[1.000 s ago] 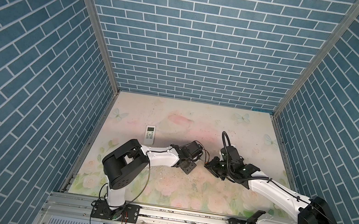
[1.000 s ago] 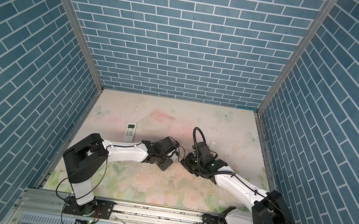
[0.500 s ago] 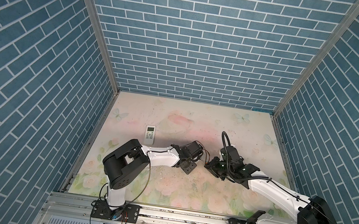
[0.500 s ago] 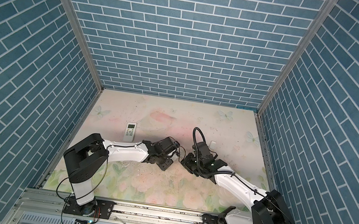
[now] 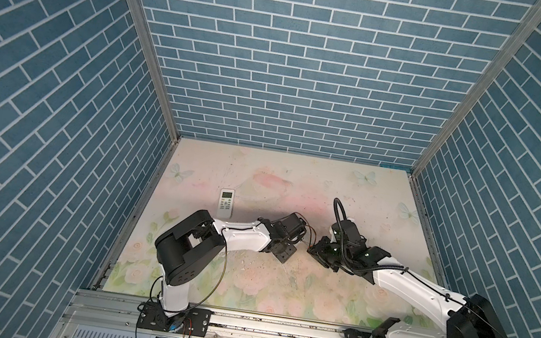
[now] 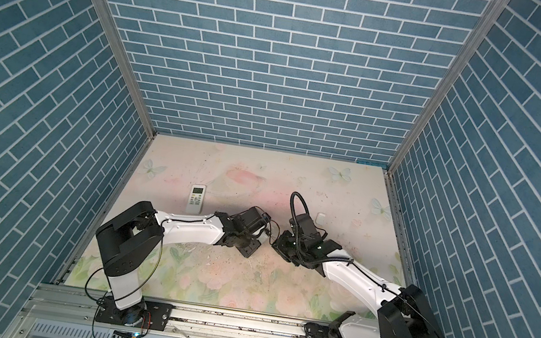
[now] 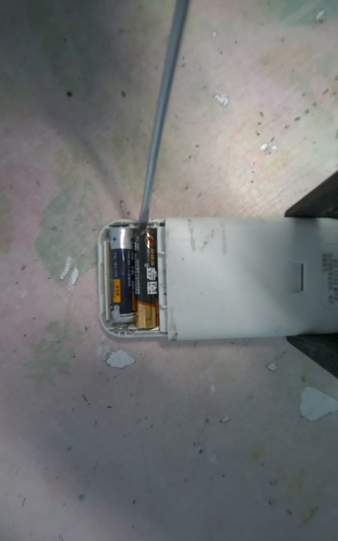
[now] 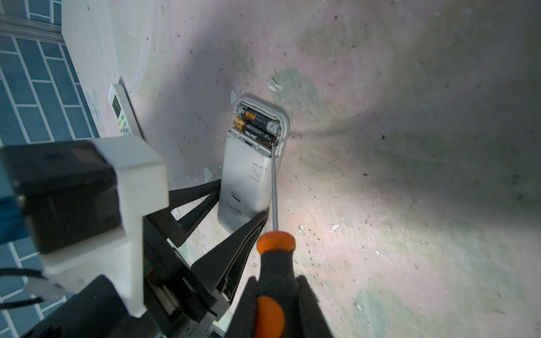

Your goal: Unload the batteries from the remote control

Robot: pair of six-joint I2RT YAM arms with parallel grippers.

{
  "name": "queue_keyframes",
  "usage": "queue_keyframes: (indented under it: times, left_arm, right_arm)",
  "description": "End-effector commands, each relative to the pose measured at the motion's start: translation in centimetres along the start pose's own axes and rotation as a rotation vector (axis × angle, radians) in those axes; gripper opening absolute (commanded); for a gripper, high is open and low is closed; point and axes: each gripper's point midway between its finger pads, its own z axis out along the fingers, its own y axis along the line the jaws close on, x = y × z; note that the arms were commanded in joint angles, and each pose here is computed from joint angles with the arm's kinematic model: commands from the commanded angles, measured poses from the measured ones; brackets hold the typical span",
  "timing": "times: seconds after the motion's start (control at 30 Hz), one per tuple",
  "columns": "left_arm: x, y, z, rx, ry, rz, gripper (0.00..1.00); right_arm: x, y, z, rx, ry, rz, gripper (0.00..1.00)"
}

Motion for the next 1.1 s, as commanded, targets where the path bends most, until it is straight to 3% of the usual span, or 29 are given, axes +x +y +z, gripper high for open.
queue_keyframes:
  times: [0.0, 1.07]
  left_arm:
    - [5.5, -1.3, 2.5, 0.039, 0.186, 0.053, 0.38]
    - [6.3, -2.1, 3.2, 0.053, 0.206, 0.071, 0.36]
  right_arm:
    - [0.4, 0.0, 0.9, 0.012, 0.038, -0.021, 0.0]
    - [-1.1, 3.7, -1.2, -0.11, -0.03, -0.061, 0.0]
